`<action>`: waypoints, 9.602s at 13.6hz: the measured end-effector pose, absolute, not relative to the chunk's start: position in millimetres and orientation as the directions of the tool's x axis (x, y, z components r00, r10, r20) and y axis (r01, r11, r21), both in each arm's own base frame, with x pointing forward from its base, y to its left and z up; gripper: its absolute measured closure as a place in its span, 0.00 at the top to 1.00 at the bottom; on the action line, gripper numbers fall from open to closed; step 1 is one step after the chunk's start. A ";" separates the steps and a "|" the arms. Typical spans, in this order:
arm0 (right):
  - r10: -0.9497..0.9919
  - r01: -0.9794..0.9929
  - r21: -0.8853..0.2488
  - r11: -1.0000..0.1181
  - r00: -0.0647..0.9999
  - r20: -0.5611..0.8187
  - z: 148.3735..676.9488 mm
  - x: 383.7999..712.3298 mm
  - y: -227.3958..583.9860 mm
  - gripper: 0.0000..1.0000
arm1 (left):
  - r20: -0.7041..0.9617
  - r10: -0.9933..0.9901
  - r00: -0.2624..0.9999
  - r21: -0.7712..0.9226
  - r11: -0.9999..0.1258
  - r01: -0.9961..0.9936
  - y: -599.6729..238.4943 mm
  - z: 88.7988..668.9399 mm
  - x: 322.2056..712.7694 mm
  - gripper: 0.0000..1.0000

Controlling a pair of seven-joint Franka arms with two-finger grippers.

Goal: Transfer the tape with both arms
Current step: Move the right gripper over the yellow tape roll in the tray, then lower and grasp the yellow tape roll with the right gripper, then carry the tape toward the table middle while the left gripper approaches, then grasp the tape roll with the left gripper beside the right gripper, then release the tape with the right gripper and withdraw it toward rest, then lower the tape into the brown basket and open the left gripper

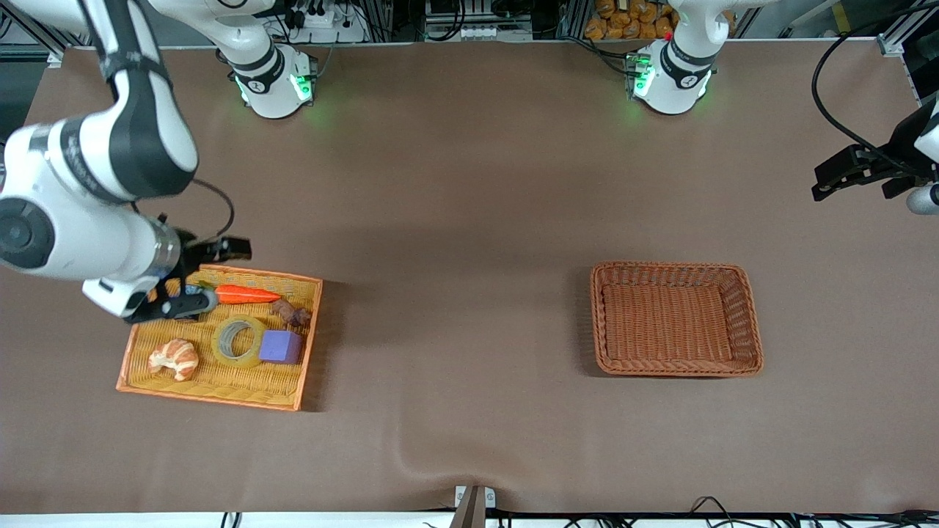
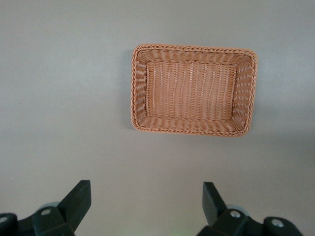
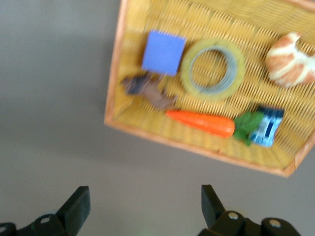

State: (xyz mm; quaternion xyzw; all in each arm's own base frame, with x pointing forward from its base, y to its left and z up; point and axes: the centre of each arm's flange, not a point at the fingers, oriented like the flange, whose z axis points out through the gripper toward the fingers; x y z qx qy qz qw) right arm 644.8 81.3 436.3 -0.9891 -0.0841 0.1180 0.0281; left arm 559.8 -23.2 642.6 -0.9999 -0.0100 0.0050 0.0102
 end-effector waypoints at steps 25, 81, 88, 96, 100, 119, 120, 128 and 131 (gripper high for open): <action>-0.045 -0.051 -0.075 -0.996 0.996 -0.081 191.6 687.1 -44.4 1.00 | -0.033 0.002 0.999 -0.009 -1.000 0.001 -31.4 577.7 598.3 1.00; -0.179 -0.168 -0.173 -0.970 0.983 0.050 211.2 549.0 529.3 0.34 | -0.026 -0.116 0.993 0.098 -0.989 -0.113 -213.4 443.4 638.3 1.00; -0.210 -0.193 -0.185 -0.964 0.975 0.074 216.1 558.9 526.5 0.77 | 0.000 -0.146 0.989 0.120 -0.982 -0.145 -329.9 381.2 615.5 1.00; -0.179 -0.171 -0.141 -0.975 0.983 0.049 293.1 630.7 432.4 1.00 | -0.035 -0.072 0.997 0.121 -0.990 -0.068 -363.8 291.9 605.2 1.00; -0.066 -0.066 -0.121 -0.991 0.998 0.001 347.5 664.2 340.7 1.00 | -0.034 -0.024 0.999 0.107 -0.994 -0.021 -398.7 244.2 580.2 0.93; 0.138 0.132 -0.056 -0.990 0.982 -0.131 595.2 557.4 14.5 1.00 | 0.030 0.200 0.979 0.076 -0.977 0.197 -304.4 383.9 629.2 0.22; 0.138 0.132 -0.053 -0.990 0.981 -0.134 601.6 552.2 14.5 1.00 | 0.029 0.220 0.975 0.069 -0.974 0.217 -279.7 400.8 633.5 0.22; 0.062 0.059 -0.039 -0.997 0.995 -0.082 625.3 541.8 -24.7 1.00 | -0.110 0.221 0.969 -0.003 -0.975 0.222 -93.6 327.3 651.4 0.22; 0.006 0.003 -0.034 -0.999 0.998 -0.066 626.6 544.2 -17.6 1.00 | -0.103 0.222 0.970 0.003 -0.975 0.223 -67.0 294.7 642.8 0.22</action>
